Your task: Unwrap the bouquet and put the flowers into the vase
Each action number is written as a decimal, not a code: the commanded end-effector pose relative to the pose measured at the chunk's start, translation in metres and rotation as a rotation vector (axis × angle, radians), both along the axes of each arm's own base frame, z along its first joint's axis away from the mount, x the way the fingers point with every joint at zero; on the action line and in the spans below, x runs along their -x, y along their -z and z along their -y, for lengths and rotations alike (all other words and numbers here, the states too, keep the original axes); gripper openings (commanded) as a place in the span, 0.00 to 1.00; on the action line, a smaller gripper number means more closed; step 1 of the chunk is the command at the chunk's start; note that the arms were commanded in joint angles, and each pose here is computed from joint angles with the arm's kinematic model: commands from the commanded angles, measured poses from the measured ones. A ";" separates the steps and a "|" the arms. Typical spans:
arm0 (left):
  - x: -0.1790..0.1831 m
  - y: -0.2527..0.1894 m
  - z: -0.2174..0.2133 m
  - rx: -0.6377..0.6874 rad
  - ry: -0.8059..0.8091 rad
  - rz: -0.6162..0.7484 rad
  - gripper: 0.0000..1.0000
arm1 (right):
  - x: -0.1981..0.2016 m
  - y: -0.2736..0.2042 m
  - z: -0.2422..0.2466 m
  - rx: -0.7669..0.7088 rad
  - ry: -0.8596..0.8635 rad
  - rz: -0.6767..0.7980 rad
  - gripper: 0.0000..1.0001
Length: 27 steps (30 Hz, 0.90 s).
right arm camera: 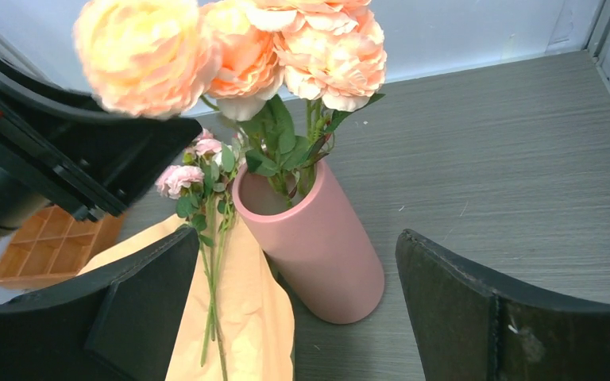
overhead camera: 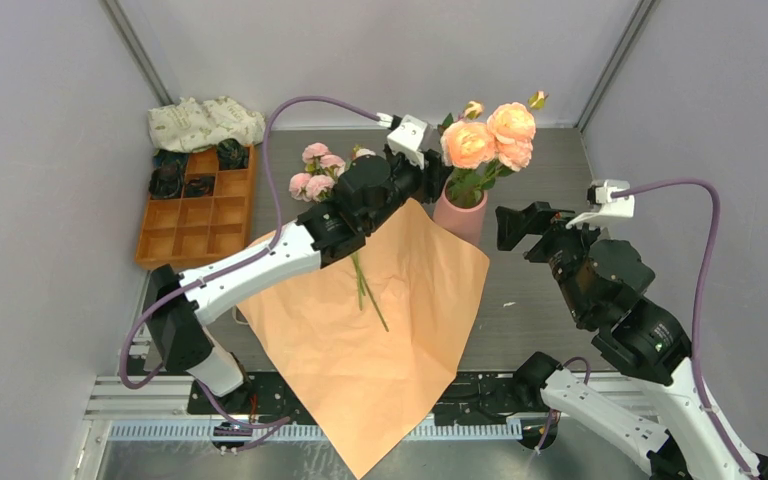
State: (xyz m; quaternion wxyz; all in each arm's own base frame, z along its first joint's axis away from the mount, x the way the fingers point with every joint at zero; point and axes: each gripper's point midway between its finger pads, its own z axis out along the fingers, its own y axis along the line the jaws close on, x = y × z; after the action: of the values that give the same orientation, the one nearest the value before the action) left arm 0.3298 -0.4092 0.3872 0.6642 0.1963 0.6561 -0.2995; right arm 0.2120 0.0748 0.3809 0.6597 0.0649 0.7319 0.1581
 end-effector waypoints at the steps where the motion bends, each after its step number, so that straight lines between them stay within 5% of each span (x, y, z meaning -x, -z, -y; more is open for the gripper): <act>1: 0.008 -0.009 -0.014 0.060 -0.019 -0.033 0.48 | -0.004 -0.011 -0.009 -0.043 -0.021 0.033 0.99; 11: 0.019 0.005 -0.034 0.026 -0.048 -0.119 0.50 | -0.006 -0.012 -0.021 -0.026 -0.071 0.015 0.99; 27: 0.050 -0.048 -0.231 0.088 -0.608 -0.037 0.50 | -0.025 -0.093 -0.118 -0.045 -0.406 0.095 0.99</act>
State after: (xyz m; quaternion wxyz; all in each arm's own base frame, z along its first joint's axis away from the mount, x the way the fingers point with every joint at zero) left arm 0.2845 -0.2263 0.4333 0.7034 0.0113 0.6860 -0.1858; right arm 0.2425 0.1572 0.4199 0.6228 -0.0347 0.7451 0.2361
